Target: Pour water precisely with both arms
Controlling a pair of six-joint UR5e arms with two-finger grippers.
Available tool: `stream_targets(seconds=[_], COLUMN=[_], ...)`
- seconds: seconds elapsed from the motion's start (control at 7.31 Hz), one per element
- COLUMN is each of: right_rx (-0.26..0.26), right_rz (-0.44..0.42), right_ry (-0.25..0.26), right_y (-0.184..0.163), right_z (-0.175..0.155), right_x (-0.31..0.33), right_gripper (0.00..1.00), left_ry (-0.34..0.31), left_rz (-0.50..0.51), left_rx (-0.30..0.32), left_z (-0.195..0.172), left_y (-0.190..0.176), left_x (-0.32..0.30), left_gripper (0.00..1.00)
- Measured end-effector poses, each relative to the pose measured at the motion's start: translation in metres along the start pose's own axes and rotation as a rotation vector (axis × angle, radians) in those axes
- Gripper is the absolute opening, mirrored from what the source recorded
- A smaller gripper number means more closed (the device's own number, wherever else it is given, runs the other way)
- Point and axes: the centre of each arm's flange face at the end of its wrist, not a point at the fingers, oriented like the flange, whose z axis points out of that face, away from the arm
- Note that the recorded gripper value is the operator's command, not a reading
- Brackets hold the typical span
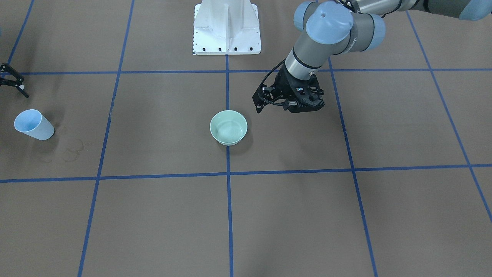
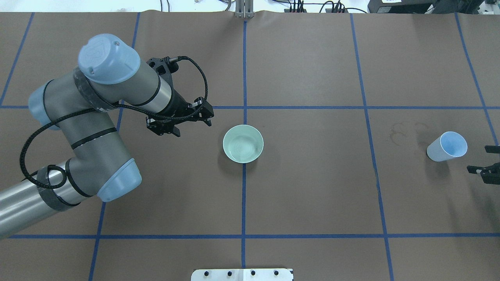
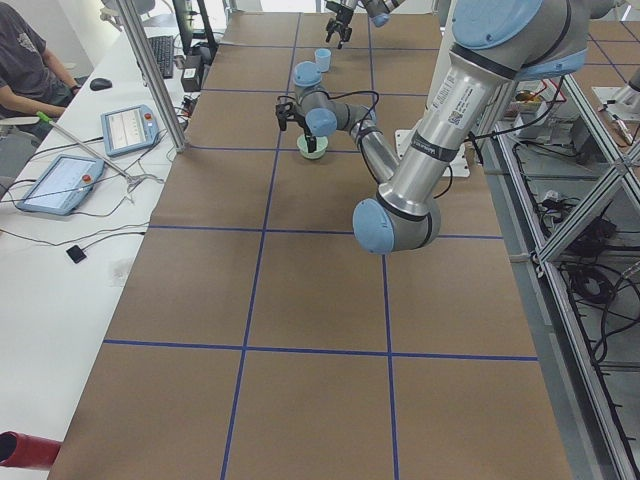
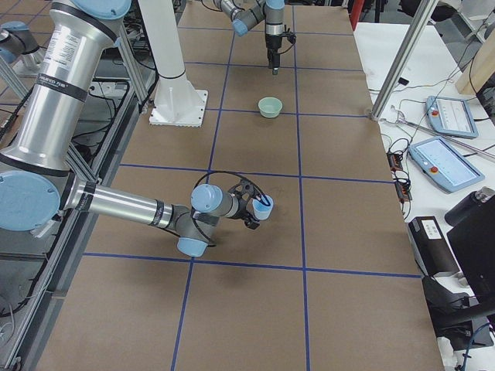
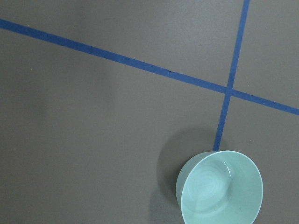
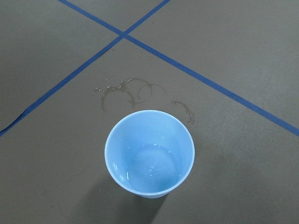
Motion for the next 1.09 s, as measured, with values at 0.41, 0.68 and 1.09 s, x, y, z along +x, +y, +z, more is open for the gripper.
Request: stream_targets(seconds=[0.41,0.68,1.09], right_rx=[-0.003,0.006,0.019], right_rz=[0.004,0.004,0.024], right_ry=[0.007,0.004,0.010], right_y=[-0.004,-0.011,-0.020], right_z=[0.018,0.027,0.039], right_x=[-0.002,-0.004,-0.008], right_gripper=[0.98,0.98,0.97], left_ry=[-0.003,-0.003,-0.003], left_rz=[-0.002,-0.002,-0.002], left_rx=[0.001,0.002,0.002], left_z=[0.000,0.000,0.000], left_y=[-0.001,-0.001,-0.002], left_x=[-0.003,-0.003,-0.003], left_gripper=[0.92,0.92,0.92])
